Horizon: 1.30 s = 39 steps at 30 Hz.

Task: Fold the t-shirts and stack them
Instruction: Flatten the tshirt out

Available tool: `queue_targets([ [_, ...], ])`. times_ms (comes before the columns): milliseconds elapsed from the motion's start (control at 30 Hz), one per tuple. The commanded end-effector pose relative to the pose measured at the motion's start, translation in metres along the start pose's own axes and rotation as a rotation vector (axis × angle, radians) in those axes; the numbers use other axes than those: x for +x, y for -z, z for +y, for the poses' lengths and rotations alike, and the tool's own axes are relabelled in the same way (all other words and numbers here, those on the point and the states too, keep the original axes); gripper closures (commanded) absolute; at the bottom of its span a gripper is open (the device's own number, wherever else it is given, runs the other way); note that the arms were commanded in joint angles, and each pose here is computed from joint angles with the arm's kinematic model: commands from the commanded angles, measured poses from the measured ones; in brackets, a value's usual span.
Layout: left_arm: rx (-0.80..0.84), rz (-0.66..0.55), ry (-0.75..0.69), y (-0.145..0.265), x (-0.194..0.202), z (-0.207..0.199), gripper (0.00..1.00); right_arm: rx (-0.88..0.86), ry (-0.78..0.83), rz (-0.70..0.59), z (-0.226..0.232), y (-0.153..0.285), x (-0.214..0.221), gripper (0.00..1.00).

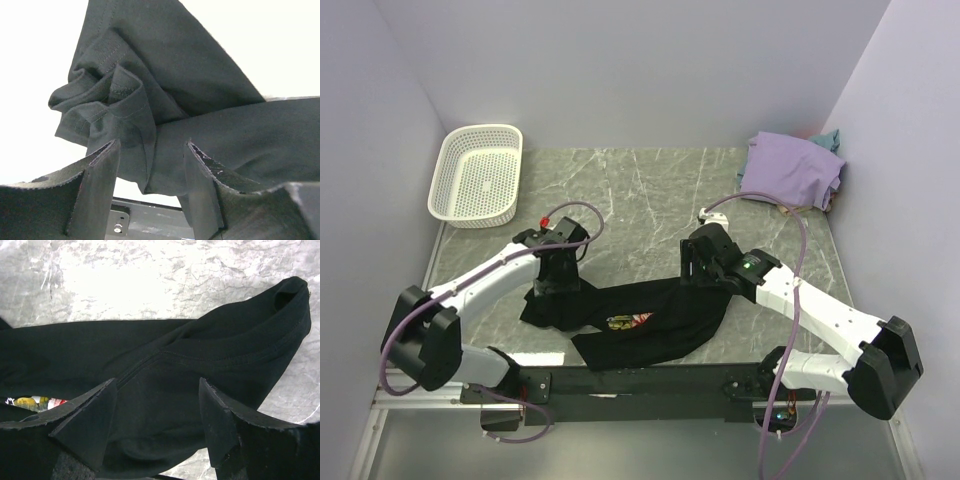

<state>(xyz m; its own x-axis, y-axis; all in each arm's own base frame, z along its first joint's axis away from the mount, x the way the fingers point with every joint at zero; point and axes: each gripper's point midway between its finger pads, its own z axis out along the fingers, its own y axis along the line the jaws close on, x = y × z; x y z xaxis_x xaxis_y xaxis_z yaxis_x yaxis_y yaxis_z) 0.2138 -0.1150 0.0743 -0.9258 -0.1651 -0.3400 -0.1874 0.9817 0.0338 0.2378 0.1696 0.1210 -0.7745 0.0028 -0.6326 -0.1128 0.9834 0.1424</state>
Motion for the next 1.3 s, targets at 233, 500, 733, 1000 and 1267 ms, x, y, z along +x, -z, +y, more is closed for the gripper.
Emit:
queue_targets([
  [233,-0.114,0.060,-0.060,-0.018,0.009,0.002,0.51,-0.023,0.006,-0.032,0.004,-0.001,-0.009,0.27],
  [500,-0.116,-0.002,-0.032,-0.004,-0.005,0.004,0.99,-0.011,0.000,-0.035,-0.003,-0.002,-0.008,0.33],
  [733,0.062,-0.193,0.052,0.065,-0.048,-0.011,0.99,-0.134,-0.019,0.088,0.014,-0.026,0.016,0.31],
  [1000,0.159,-0.293,0.081,0.109,-0.063,-0.008,0.99,-0.102,0.004,0.157,0.017,-0.058,0.028,0.20],
  [1267,0.154,-0.299,0.089,0.108,-0.058,-0.002,0.99,-0.061,0.077,0.126,0.026,-0.051,0.016,1.00],
])
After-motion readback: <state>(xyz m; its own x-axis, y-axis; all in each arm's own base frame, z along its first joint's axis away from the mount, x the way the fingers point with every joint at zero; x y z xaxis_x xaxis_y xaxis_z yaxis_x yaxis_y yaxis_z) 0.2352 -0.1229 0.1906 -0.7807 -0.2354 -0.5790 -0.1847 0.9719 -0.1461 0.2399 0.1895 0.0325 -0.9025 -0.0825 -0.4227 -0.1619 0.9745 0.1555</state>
